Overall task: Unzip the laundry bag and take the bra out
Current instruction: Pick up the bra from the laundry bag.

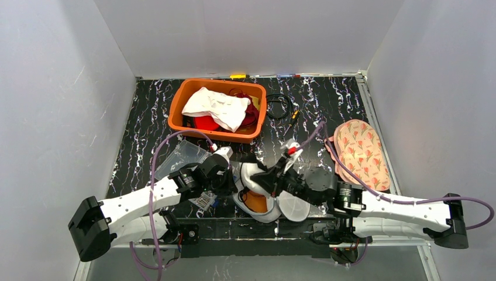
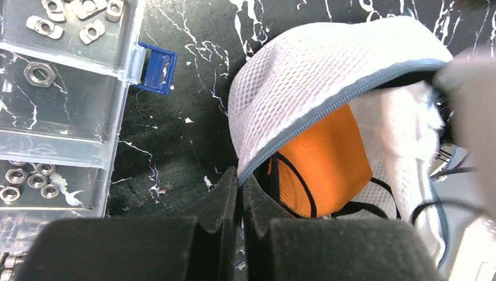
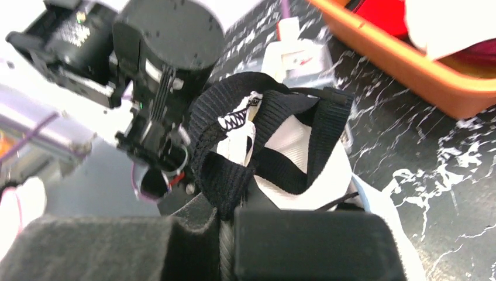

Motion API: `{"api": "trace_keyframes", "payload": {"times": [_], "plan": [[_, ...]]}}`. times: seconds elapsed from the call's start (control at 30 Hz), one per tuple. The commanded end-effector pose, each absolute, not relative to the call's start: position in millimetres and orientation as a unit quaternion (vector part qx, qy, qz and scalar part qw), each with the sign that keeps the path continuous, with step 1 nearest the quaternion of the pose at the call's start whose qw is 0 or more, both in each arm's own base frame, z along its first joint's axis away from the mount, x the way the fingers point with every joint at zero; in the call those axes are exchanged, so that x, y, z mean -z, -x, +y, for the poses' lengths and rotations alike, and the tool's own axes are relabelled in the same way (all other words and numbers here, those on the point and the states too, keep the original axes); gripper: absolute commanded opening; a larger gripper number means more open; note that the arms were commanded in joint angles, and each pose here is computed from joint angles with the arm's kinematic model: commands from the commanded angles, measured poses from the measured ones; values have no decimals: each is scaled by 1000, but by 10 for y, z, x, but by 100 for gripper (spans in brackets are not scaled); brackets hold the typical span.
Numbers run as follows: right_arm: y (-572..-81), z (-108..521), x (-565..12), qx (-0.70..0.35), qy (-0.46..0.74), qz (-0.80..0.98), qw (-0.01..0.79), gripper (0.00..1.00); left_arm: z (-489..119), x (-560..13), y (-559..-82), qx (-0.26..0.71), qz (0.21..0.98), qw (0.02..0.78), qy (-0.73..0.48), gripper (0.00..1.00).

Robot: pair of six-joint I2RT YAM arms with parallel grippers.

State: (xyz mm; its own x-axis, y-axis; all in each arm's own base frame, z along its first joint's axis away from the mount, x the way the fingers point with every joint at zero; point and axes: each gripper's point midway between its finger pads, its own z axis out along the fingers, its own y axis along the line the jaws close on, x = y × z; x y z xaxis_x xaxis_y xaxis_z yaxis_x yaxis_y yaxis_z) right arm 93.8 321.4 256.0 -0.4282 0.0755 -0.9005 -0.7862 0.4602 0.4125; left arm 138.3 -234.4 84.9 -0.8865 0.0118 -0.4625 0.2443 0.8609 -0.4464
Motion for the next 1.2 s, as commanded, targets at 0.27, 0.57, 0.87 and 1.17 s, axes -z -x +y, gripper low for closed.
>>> {"api": "trace_keyframes", "payload": {"times": [0.27, 0.57, 0.87, 1.17], "plan": [[-1480, 2767, -3154, -378, 129, 697, 595, 1, -2497, -1319, -1594, 288, 917, 275, -33, 0], [-1715, 2397, -3058, -164, 183, 771, 587, 1, -2492, -1420, -1763, 253, 923, 291, -10, 4], [-1779, 2275, -2978, -92, 232, 766, 593, 1, -2473, -1628, -1702, 266, 920, 287, -10, 54], [-1636, 2498, -3033, -117, 380, 691, 603, 1, -2356, -2331, -1606, 324, 887, 330, -19, 80]]}}
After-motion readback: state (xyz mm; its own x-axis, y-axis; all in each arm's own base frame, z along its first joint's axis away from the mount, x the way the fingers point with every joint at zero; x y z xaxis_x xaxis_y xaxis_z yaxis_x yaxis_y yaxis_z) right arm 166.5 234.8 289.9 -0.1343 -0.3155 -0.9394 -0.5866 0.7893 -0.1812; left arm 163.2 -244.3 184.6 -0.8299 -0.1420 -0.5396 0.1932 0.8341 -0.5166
